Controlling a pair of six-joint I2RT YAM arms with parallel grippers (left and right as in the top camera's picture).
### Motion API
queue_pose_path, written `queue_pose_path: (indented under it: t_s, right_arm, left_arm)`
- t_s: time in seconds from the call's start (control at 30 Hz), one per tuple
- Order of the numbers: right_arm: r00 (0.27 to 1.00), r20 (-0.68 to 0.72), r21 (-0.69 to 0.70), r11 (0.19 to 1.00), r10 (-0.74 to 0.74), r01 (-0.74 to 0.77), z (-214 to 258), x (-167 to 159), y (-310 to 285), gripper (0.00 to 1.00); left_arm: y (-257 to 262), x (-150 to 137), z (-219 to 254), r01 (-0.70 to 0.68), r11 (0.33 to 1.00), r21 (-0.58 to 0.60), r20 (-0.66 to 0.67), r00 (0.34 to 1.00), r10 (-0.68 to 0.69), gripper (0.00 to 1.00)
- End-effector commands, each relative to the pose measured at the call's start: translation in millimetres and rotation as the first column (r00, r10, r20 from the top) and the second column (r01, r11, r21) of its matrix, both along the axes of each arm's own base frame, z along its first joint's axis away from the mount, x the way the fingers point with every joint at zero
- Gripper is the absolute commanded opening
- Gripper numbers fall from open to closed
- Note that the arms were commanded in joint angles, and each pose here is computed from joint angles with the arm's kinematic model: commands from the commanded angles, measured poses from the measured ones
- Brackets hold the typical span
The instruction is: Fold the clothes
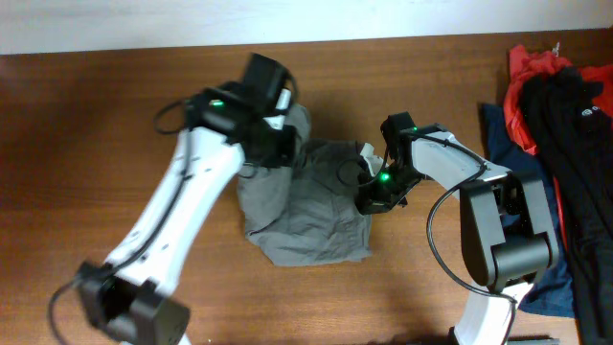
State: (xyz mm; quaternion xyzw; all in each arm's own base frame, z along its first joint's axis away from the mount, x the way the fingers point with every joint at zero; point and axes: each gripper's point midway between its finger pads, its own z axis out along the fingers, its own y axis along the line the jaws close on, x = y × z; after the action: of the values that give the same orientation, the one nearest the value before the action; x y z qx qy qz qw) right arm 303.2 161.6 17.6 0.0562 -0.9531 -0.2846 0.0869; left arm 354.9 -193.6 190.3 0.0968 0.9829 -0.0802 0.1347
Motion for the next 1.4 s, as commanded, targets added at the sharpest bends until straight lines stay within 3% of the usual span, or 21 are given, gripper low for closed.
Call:
queue_pose_path:
  t_s: [0.0, 0.17, 0.2, 0.33, 0.37, 0.57, 0.67, 0.73, 0.77, 0.83, 0.97, 1.07, 1.2, 1.3, 1.37]
  right_arm:
    - [0.998, -0.063, -0.038, 0.999, -0.014, 0.012, -5.1, -10.9, -9.7, 0.08]
    - [0.994, -0.061, -0.231, 0.970, -0.090, 0.074, 0.0, -5.8, -70.6, 0.08]
    - [0.992, -0.059, -0.237, 0.967, -0.108, 0.091, 3.2, -3.8, -77.0, 0.08]
    - [0.979, -0.040, -0.232, 0.955, -0.198, 0.184, 17.5, 5.5, -104.6, 0.09]
    - [0.975, -0.038, -0.231, 0.951, -0.221, 0.206, 20.2, 6.6, -111.7, 0.13]
    - [0.980, -0.029, -0.196, 0.963, -0.195, 0.186, 24.0, 5.8, -114.9, 0.13]
    - [0.984, -0.002, -0.100, 0.979, -0.178, 0.177, 39.7, 9.3, -100.7, 0.13]
    - [0.986, 0.094, 0.022, 0.990, -0.138, 0.137, 67.4, 18.7, -84.3, 0.13]
    - [0.982, 0.141, 0.070, 0.991, -0.124, 0.116, 81.8, 22.4, -76.4, 0.13]
    - [0.960, 0.261, 0.148, 0.987, -0.100, 0.062, 117.8, 28.8, -59.1, 0.14]
    - [0.896, 0.444, 0.165, 0.984, -0.014, -0.066, 161.9, 27.4, -25.0, 0.13]
    - [0.873, 0.485, 0.164, 0.975, 0.053, -0.150, 163.2, 25.8, 1.7, 0.13]
    - [0.879, 0.460, 0.140, 0.966, 0.129, -0.215, 133.0, 28.7, 32.7, 0.14]
    - [0.925, 0.355, 0.065, 0.983, 0.139, -0.173, 88.6, 32.3, 33.6, 0.14]
    - [0.978, 0.194, -0.125, 0.991, 0.078, -0.054, 42.9, 28.1, 1.2, 0.14]
  left_arm:
    - [-36.4, -8.0, -37.2, 0.016, 1.000, -0.009, -0.111, 0.994, -0.017, 0.01]
    - [-73.2, -32.0, -79.0, 0.099, 0.995, -0.027, -0.246, 0.964, -0.103, 0.02]
    - [-77.5, -34.7, -83.1, 0.109, 0.994, -0.029, -0.256, 0.960, -0.112, 0.08]
    - [-86.9, -34.0, -82.8, 0.127, 0.991, -0.041, -0.237, 0.962, -0.133, 0.45]
    - [-88.2, -33.4, -79.6, 0.127, 0.991, -0.047, -0.235, 0.963, -0.135, 0.47]
    - [-81.9, -12.1, -18.9, 0.154, 0.984, -0.092, -0.149, 0.975, -0.167, 0.51]
    - [-42.5, 19.0, 27.8, 0.081, 0.997, 0.011, -0.011, 0.997, -0.081, 0.57]
    - [-15.9, 33.3, 48.9, 0.038, 0.997, 0.069, 0.058, 0.997, -0.042, 0.45]
    - [-4.8, 38.5, 55.6, 0.026, 0.996, 0.085, 0.078, 0.996, -0.033, 0.29]
    - [17.8, 45.9, 58.7, -0.008, 0.996, 0.094, 0.077, 0.997, 0.001, 0.12]
    - [50.7, 50.5, 47.3, -0.076, 0.993, 0.090, 0.017, 0.997, 0.075, 0.00]
    - [49.3, 46.6, 30.4, 0.013, 1.000, 0.002, -0.061, 0.998, -0.013, 0.01]
    - [28.6, 32.6, -8.8, 0.172, 0.975, -0.138, -0.150, 0.970, -0.193, 0.15]
    - [5.9, 15.1, -34.1, 0.253, 0.924, -0.288, -0.189, 0.930, -0.314, 0.26]
    - [5.1, 3.4, -57.4, 0.245, 0.918, -0.312, -0.240, 0.914, -0.325, 0.31]
